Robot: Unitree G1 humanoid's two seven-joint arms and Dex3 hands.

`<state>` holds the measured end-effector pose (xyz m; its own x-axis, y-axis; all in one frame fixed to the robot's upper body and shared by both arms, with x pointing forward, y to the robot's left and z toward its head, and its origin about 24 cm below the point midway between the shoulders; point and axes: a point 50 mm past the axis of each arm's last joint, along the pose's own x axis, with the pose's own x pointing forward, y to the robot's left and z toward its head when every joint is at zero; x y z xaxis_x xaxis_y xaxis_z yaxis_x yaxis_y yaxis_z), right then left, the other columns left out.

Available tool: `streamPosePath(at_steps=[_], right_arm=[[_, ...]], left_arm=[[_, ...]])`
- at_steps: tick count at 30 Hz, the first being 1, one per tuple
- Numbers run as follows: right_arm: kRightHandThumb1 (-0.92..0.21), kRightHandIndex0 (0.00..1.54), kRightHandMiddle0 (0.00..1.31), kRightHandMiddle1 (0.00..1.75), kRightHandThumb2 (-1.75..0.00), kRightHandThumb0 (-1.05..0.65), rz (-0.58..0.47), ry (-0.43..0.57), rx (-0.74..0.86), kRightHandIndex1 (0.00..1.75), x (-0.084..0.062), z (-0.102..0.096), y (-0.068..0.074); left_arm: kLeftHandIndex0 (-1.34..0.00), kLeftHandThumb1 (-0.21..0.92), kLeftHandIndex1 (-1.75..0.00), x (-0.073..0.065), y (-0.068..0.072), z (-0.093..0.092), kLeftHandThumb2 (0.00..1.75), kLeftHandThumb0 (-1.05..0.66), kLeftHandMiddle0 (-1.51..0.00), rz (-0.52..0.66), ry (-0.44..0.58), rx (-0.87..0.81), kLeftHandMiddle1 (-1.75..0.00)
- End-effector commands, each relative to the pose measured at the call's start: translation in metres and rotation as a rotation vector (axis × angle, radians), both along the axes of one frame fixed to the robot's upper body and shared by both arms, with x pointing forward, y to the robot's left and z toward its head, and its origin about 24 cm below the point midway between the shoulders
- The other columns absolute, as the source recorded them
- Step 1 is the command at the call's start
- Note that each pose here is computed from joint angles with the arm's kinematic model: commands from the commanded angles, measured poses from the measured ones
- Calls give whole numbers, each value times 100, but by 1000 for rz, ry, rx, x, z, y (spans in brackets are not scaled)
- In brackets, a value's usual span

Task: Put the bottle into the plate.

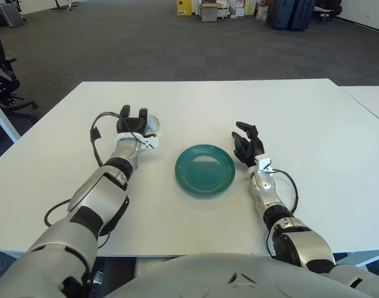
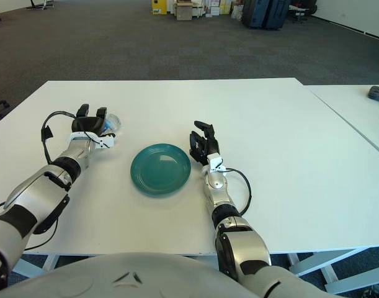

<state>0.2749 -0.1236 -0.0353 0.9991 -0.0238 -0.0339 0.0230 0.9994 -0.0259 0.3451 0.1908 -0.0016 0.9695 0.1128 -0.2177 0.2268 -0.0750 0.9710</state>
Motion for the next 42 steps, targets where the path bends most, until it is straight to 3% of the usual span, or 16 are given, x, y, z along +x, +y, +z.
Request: streamPosePath(at_steps=[1, 17, 23, 33, 42], right_arm=[[-92, 53, 8, 94, -70, -67, -18, 146, -24, 1, -25, -29, -9], [-92, 54, 12, 94, -69, -64, -5, 142, -6, 1, -27, -30, -11], [-92, 54, 11, 92, -69, -64, -7, 142, 2, 1, -28, -30, -12], [-92, 54, 12, 91, -66, -62, -13, 131, 22, 1, -29, -29, -13], [-92, 56, 12, 91, -64, -62, -10, 122, 32, 2, -31, -29, -14]], left_arm=[[0, 92, -13, 9, 0, 11, 81, -105, 0, 7, -20, 5, 0], [0, 92, -15, 8, 10, 11, 76, -105, -6, 68, 8, -54, -2], [0, 92, -20, 7, 11, 9, 73, -105, -12, 89, 27, -100, -3], [0, 92, -50, 3, 10, 1, 71, -105, -29, 128, 92, -167, -4], [0, 92, -49, -3, 8, -9, 63, -105, -35, 156, 163, -201, -4]])
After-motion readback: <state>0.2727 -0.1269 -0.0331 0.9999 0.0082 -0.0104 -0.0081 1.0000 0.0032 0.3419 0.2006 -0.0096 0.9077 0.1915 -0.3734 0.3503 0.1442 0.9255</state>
